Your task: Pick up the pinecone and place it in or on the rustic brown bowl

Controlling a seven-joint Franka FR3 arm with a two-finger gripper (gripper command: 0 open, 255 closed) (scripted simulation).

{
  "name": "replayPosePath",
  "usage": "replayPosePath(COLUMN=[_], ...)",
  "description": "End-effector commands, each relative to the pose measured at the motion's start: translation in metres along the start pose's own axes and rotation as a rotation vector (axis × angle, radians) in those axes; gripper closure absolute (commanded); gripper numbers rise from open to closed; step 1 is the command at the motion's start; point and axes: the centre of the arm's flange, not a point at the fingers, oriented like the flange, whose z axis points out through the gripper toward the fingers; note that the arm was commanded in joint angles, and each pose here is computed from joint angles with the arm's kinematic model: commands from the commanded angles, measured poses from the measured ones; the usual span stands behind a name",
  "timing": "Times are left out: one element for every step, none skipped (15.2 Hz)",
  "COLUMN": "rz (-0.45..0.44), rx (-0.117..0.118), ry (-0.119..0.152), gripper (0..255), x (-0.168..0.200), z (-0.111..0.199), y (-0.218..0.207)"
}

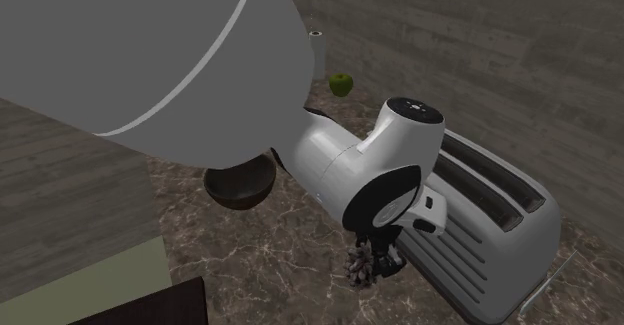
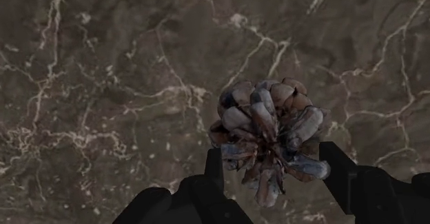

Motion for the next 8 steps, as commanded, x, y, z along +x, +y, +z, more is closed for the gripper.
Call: replayPosePath(rz=[-0.001,-0.001,-0.001,-0.001,-0.001,-0.001,-0.001,-0.001], rx=[0.0,0.0,0.0,0.0,0.0,0.0,0.0,0.0], ry=[-0.003,-0.003,-0.003,-0.003,-0.003,-0.003,-0.003,-0.003], gripper=[255,255,255,255,255,255,255,255], x=[-0.0007,-0.0009,-0.0008,-0.0007,-0.0004,-0.0011,-0.0015,-0.0007], z=[0.0013,0.0012,0.0013,0.0006,0.0012,0.001,0.0009,0.0014], y=[-0.0005,-0.0003,0.0,-0.0002,-0.001,-0.0012,-0.0018,-0.0005])
